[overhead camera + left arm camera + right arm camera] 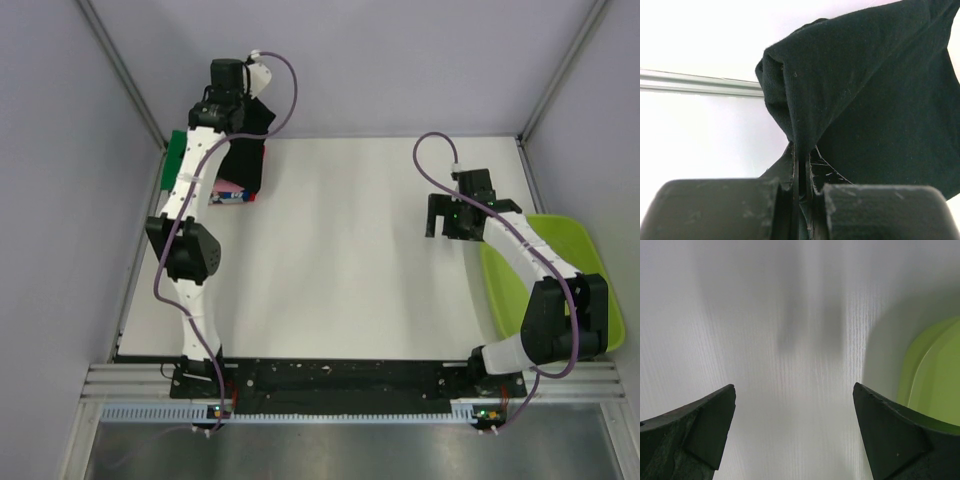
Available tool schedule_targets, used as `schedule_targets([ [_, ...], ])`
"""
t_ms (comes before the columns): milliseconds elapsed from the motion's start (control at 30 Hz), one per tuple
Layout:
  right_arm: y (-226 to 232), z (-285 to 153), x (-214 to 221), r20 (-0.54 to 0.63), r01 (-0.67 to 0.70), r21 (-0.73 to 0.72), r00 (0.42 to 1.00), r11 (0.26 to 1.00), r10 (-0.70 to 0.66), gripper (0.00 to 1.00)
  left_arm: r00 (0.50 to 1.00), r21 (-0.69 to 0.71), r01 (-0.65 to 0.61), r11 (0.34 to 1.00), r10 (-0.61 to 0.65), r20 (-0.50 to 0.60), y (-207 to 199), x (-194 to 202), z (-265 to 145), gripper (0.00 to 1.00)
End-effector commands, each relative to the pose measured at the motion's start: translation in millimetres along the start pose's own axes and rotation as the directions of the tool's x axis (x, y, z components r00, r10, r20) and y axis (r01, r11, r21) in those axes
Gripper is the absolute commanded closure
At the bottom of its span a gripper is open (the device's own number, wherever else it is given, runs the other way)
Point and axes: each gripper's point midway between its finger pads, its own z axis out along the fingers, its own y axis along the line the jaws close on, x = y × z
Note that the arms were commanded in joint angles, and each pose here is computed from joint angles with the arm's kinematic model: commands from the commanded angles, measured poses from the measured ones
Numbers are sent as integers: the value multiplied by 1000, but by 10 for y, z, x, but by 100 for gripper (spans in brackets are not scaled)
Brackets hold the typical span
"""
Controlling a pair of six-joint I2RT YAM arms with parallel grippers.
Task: Fold and stack the t-shirts
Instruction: Put the neatly folded tshirt into the corner of the board with the left arm
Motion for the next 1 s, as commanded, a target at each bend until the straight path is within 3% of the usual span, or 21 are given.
schedule_targets([
  [0,-8,-32,-77,32,13,8,999,1000,-14,1,993,-142,39,989,-22,116,466,-446,-496,100],
  [333,-9,-27,-63,29,15,7,999,1000,-15,1,997,-123,-37,992,45,63,222,-440,-408,100],
  [667,-22,-22,-57,28,17,11,999,1000,-17,1,997,-165,-67,984,74,37,432,-355,-406,100],
  [800,-17,-22,-56,28,18,11,999,1000,-18,1,998,-180,-47,983,52,20,619,-189,-340,100],
  [967,-14,-14,-49,25,21,8,999,1000,-21,1,997,-190,-63,980,52,-61,673,205,36,100],
])
